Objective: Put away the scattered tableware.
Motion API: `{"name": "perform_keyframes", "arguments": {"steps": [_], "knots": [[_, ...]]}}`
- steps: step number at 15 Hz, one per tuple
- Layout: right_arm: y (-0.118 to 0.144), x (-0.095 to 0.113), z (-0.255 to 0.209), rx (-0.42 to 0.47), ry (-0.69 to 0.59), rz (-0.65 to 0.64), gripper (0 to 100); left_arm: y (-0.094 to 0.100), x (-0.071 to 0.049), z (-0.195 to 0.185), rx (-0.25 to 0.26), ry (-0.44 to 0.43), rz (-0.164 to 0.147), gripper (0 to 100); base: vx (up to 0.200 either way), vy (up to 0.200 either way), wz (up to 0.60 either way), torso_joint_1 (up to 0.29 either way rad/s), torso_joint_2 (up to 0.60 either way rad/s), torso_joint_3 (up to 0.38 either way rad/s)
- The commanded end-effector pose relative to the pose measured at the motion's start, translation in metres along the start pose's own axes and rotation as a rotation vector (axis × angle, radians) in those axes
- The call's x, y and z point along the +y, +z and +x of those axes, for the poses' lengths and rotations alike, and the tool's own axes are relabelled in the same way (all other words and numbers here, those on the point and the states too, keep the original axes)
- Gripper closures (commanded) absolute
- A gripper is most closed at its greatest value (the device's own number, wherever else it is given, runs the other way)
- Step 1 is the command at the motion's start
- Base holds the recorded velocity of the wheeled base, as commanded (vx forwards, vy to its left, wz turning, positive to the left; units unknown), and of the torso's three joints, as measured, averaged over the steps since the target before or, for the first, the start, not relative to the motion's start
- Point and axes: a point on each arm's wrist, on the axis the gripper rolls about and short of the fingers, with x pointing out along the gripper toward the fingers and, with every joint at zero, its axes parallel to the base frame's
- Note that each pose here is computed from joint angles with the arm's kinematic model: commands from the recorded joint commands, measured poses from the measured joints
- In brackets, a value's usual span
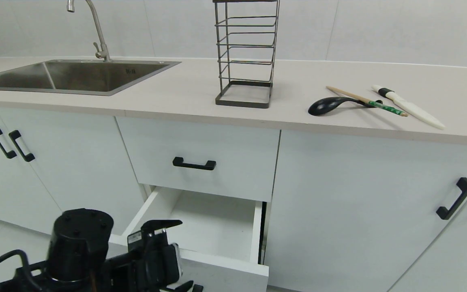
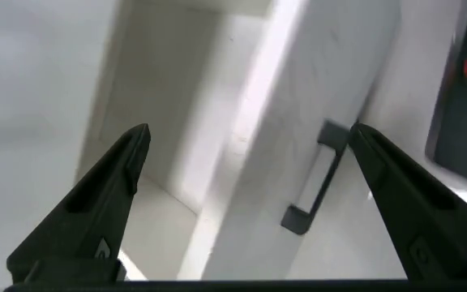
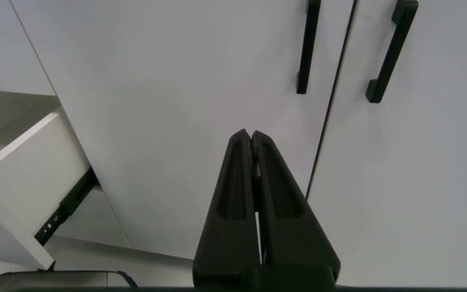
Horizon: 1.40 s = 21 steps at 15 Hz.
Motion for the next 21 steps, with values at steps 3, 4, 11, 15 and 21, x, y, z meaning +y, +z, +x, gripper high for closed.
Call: {"name": "perform_keyframes", "arguments": {"steps": [3, 4, 11, 15, 21], "knots": [[0.000, 0.000, 0.000, 0.002, 0.000, 0.000, 100, 0.004, 0.042, -0.065, -0.098, 0.334, -0.513, 0, 0.000, 0.000, 0.00, 0.000, 0.00, 0.000], [0.000, 0.000, 0.000, 0.001, 0.000, 0.000, 100, 0.001, 0.041, -0.073, -0.116, 0.328, -0.567, 0, 0.000, 0.000, 0.00, 0.000, 0.00, 0.000], [0.000, 0.000, 0.000, -0.001, 0.000, 0.000, 100, -0.041, 0.018, -0.132, -0.175, 0.437, -0.751, 0, 0.000, 0.000, 0.00, 0.000, 0.00, 0.000], [0.000, 0.000, 0.000, 0.001, 0.000, 0.000, 100, -0.040, -0.017, -0.151, -0.258, 0.509, -0.687, 0, 0.000, 0.000, 0.00, 0.000, 0.00, 0.000], [0.000, 0.000, 0.000, -0.001, 0.000, 0.000, 100, -0.054, -0.099, -0.176, -0.395, 0.563, -0.689, 0, 0.000, 0.000, 0.00, 0.000, 0.00, 0.000]]}}
